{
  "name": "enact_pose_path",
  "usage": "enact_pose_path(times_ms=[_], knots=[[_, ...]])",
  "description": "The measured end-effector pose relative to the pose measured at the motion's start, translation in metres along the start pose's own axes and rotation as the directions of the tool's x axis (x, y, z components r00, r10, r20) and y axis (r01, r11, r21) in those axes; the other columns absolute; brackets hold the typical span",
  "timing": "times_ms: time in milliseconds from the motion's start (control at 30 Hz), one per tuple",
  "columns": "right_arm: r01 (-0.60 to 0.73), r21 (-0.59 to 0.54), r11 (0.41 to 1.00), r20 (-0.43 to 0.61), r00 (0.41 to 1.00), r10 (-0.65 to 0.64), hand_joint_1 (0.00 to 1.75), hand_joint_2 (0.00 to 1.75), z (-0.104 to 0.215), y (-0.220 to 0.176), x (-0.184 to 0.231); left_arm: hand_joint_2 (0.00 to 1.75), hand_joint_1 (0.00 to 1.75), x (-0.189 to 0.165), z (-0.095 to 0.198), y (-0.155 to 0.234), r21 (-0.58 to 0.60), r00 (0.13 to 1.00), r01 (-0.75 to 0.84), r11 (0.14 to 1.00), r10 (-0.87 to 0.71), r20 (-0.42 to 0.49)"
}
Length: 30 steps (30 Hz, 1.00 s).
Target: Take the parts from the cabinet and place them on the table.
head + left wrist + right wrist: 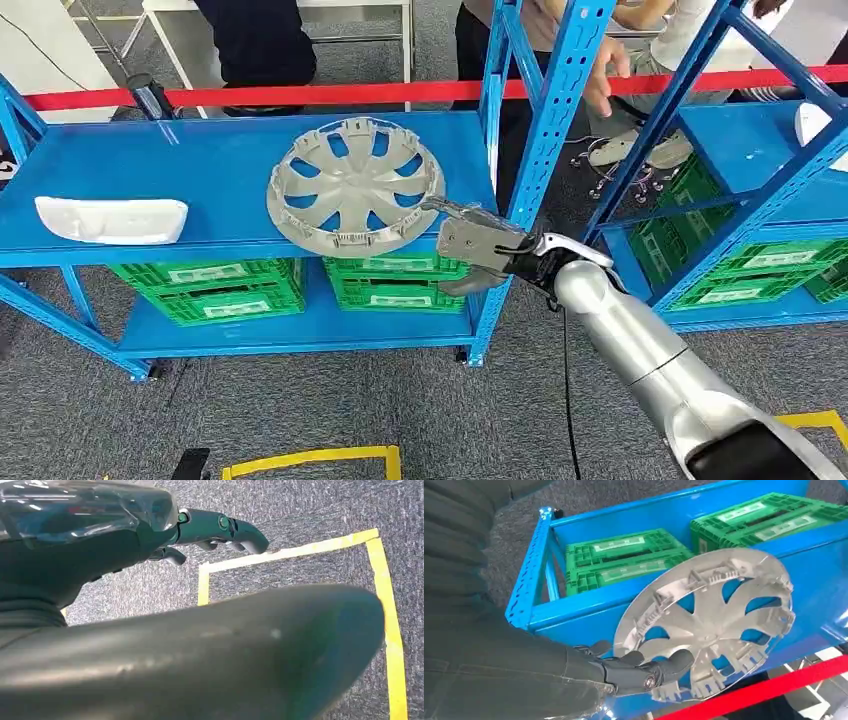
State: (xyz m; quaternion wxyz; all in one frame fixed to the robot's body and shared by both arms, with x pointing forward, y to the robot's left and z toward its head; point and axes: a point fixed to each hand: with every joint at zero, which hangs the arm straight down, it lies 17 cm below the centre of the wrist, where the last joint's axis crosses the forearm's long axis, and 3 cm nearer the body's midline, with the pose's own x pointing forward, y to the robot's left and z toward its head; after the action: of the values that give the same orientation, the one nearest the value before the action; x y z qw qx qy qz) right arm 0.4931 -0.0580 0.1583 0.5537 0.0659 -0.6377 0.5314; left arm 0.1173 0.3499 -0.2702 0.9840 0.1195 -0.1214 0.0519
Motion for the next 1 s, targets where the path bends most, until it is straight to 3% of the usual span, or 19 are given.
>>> enact_pose_path(times_ms=[667,800,1000], knots=[[0.015,0.001,1.0,0.008,1.0,-0.015,0.0,1.75,0.001,0.001,0.001,0.0,0.0,-0.003,-0.001,0.007,0.014,1.0,0.012,1.0,-0.012,0.003],[0.046,0.064,0.997,0.066,0.997,-0.051,0.0,1.75,0.003,0.011,0.021,0.0,0.0,-0.002,-0.001,0.006,0.013,1.0,0.018,1.0,-0.018,0.006],[0.089,0.193,0.977,0.122,0.986,-0.114,0.0,1.75,0.006,0.059,0.046,0.0,0.0,-0.001,-0.001,0.004,0.012,1.0,0.022,1.0,-0.022,0.01]])
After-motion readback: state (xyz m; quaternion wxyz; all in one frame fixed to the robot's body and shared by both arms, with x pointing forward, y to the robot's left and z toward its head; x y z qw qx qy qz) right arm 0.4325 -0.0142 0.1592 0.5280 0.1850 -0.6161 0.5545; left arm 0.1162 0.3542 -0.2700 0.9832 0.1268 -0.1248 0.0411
